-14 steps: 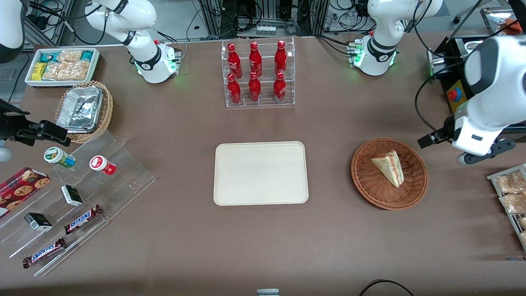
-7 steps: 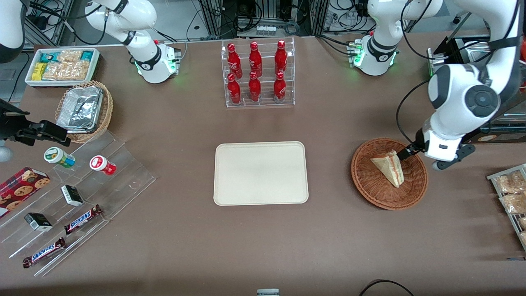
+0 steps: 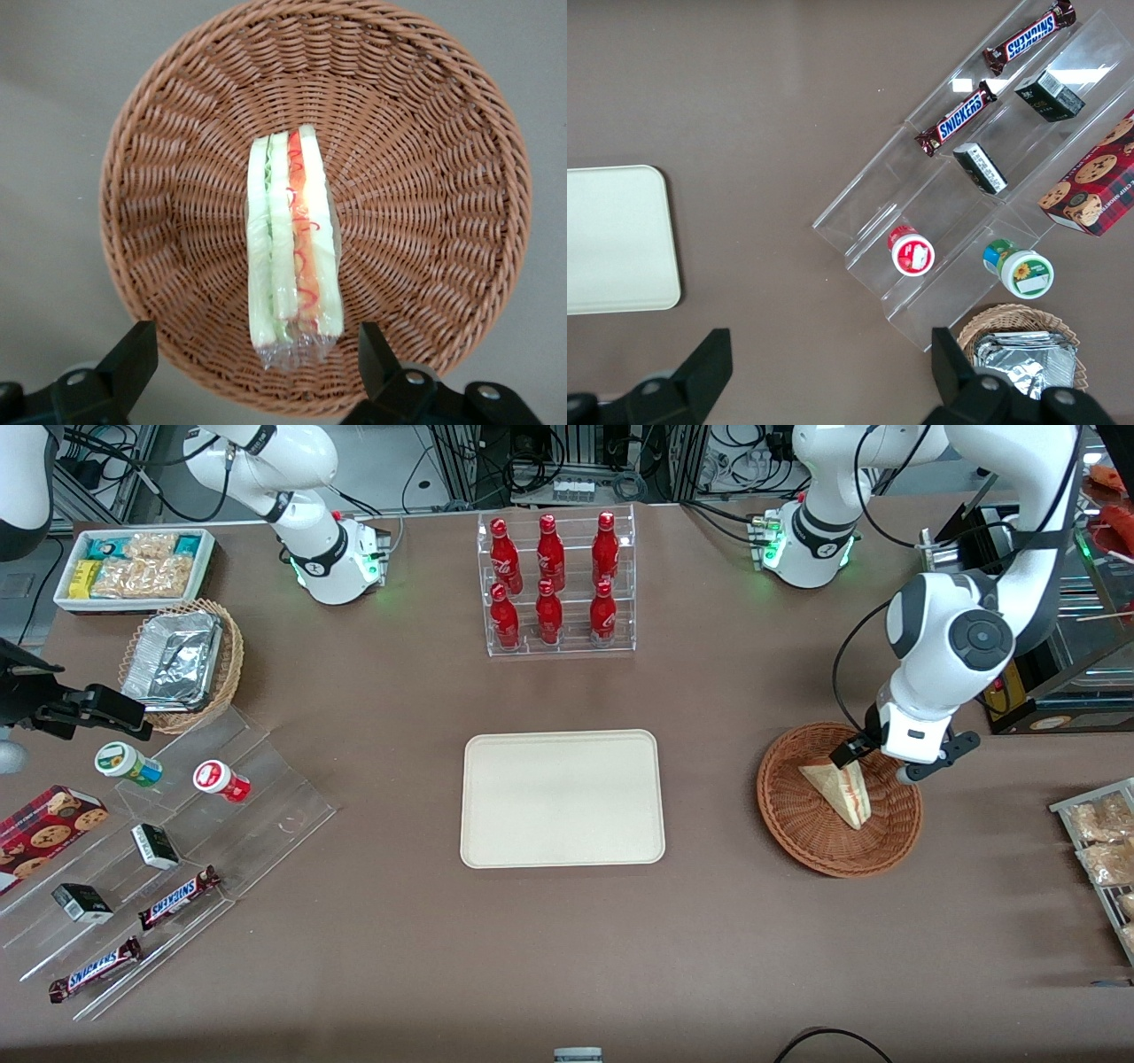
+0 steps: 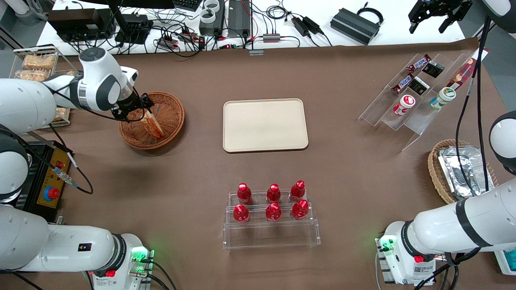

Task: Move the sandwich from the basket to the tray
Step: 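Lower the left gripper and close it on the wrapped sandwich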

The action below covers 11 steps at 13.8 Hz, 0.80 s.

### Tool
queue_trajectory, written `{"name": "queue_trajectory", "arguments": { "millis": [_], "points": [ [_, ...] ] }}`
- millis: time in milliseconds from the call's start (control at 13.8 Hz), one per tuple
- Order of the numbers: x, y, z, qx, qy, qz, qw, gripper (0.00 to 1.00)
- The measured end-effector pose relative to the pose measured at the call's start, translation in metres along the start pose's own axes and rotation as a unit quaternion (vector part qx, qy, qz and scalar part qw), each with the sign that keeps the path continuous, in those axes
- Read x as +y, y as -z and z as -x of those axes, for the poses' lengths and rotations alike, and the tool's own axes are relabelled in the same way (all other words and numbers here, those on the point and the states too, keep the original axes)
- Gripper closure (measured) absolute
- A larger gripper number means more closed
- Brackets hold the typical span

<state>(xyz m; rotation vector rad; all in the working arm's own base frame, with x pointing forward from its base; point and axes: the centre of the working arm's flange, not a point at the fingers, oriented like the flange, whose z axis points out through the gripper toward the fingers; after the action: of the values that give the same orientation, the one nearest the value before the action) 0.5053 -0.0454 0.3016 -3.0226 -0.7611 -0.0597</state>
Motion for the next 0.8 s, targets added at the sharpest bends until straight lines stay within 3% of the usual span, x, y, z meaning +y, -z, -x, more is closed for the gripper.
{"name": "queue_trajectory", "arguments": {
  "millis": [363,798],
  "points": [
    [0.003,-0.027,-0.001,0.012,0.015,0.013,0.9997,0.00],
    [0.004,-0.059,0.000,0.004,0.017,0.011,0.9998,0.04]
  ]
}}
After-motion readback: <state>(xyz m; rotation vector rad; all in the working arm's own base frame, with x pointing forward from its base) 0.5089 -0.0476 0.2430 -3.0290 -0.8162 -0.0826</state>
